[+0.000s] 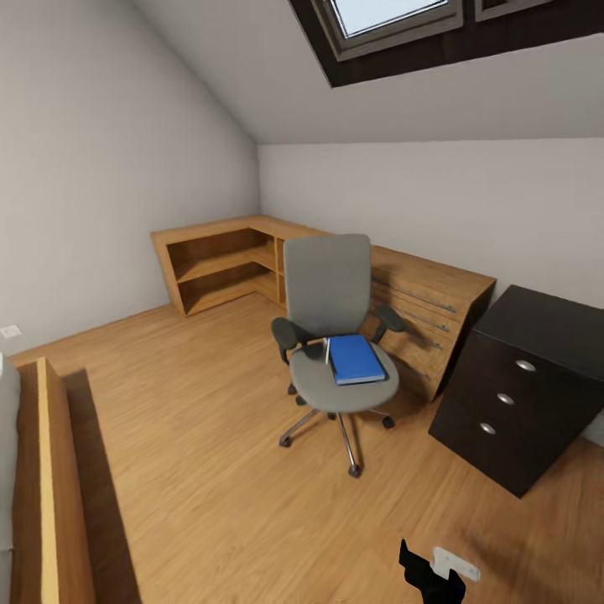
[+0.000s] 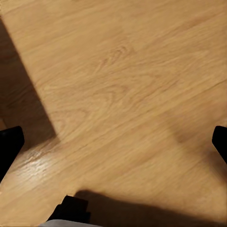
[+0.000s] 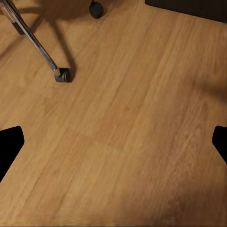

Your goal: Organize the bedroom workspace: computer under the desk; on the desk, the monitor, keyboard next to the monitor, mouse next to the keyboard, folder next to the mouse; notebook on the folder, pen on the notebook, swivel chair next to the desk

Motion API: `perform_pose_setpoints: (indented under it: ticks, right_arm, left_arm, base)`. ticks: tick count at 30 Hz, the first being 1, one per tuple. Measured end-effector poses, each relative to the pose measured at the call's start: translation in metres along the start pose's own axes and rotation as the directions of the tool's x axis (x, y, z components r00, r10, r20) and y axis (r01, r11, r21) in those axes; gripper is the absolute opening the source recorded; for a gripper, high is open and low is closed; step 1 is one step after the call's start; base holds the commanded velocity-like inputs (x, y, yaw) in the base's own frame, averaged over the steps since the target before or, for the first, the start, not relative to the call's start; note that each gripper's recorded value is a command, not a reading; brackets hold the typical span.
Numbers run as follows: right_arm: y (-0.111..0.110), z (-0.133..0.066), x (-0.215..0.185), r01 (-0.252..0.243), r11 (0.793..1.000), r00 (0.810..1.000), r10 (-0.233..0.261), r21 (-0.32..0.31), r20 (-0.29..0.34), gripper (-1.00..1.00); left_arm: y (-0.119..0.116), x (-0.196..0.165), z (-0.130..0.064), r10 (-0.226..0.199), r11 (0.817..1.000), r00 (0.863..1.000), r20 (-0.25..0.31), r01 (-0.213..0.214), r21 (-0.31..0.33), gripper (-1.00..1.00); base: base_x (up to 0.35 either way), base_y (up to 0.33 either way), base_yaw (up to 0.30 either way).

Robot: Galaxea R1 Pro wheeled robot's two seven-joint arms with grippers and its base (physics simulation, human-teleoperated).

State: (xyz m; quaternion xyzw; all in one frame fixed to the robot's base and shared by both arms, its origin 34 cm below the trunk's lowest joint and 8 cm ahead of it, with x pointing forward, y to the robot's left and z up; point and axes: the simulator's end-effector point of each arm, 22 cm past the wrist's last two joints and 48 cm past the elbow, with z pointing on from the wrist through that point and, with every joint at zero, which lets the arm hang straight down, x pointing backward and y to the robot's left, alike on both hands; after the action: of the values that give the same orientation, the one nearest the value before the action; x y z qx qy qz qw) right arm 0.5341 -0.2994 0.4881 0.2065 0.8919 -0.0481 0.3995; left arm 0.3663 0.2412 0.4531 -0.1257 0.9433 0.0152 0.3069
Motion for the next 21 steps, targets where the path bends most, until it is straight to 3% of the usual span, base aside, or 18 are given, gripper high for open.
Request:
perform_pose_setpoints:
  ticks: [11, 21]
  right_arm:
    - [0.0014, -0.0003, 0.0006, 0.000, 1.000, 1.000, 0.000, -0.003, -0.001, 1.00]
    - [0.0029, -0.0008, 0.0010, 0.000, 1.000, 1.000, 0.000, -0.005, -0.002, 1.00]
  left_arm:
    - [0.0000, -0.0004, 0.0000, 0.000, 1.000, 1.000, 0.001, 0.000, 0.000, 1.00]
    - [0.0008, -0.0007, -0.0001, 0.000, 1.000, 1.000, 0.002, 0.000, -0.001, 1.00]
  base:
    - [-0.294, 0.077, 0.000]
    - [-0.046, 0.070, -0.001]
